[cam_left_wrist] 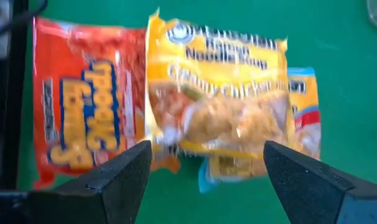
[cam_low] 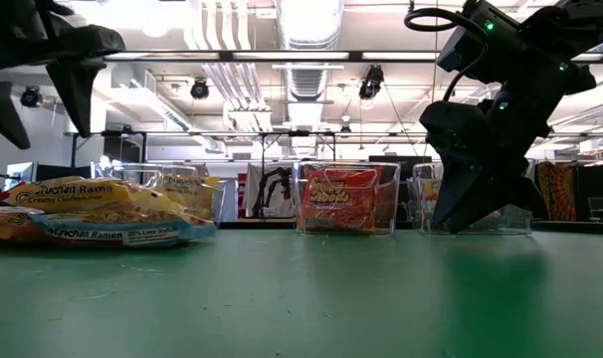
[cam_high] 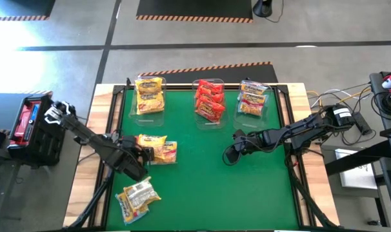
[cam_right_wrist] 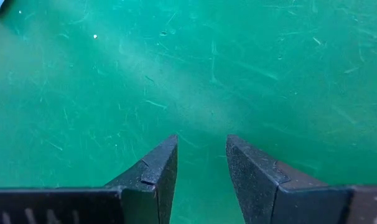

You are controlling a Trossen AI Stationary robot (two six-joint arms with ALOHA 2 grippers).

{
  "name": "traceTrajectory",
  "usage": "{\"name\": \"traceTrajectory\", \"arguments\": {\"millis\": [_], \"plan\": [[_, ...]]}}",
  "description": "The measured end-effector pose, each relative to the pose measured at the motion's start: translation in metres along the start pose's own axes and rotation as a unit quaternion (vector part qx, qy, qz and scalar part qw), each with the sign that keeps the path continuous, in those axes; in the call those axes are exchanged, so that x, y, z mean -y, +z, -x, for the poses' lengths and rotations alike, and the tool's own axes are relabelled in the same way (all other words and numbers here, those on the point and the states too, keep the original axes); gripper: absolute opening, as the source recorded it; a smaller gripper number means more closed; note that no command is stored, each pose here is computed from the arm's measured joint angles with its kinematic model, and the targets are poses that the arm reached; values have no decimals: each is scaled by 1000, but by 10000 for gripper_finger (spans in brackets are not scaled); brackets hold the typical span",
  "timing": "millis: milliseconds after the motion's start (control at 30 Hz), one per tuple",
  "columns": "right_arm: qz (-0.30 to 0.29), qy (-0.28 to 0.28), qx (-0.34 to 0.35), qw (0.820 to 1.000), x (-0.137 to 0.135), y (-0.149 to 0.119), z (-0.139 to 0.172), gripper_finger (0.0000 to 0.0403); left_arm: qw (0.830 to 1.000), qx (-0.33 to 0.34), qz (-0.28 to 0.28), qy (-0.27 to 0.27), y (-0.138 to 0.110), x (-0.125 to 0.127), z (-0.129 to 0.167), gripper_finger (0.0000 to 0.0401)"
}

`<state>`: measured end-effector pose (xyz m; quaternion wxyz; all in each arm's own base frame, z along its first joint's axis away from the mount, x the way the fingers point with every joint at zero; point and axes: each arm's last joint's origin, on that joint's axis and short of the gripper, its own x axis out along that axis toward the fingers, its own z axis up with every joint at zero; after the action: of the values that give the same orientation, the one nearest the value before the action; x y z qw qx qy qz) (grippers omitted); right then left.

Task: Sort Maruchan noodles
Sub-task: Put the yellow noodle pack into the left transparent bin

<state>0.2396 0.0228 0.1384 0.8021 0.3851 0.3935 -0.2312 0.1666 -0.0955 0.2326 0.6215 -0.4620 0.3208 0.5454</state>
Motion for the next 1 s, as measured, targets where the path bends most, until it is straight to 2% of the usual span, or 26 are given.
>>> {"name": "traceTrajectory", "arguments": {"millis": [333, 500, 700, 833, 1000], "plan": [[0, 0, 0, 1000, 0, 0, 0, 128, 997, 24, -59, -34, 44, -26, -33, 293], [0, 0, 0, 1000, 0, 0, 0, 128, 991, 21, -93, -91, 59, -43, -56, 293], [0, 0, 0, 1000, 0, 0, 0, 128, 984, 19, -96, -152, 70, -60, -71, 293], [0, 0, 0, 1000, 0, 0, 0, 128, 985, 30, -89, -142, 76, -64, -77, 293], [0, 0, 0, 1000, 0, 0, 0, 128, 990, 33, -82, -106, 79, -63, -84, 293]]}}
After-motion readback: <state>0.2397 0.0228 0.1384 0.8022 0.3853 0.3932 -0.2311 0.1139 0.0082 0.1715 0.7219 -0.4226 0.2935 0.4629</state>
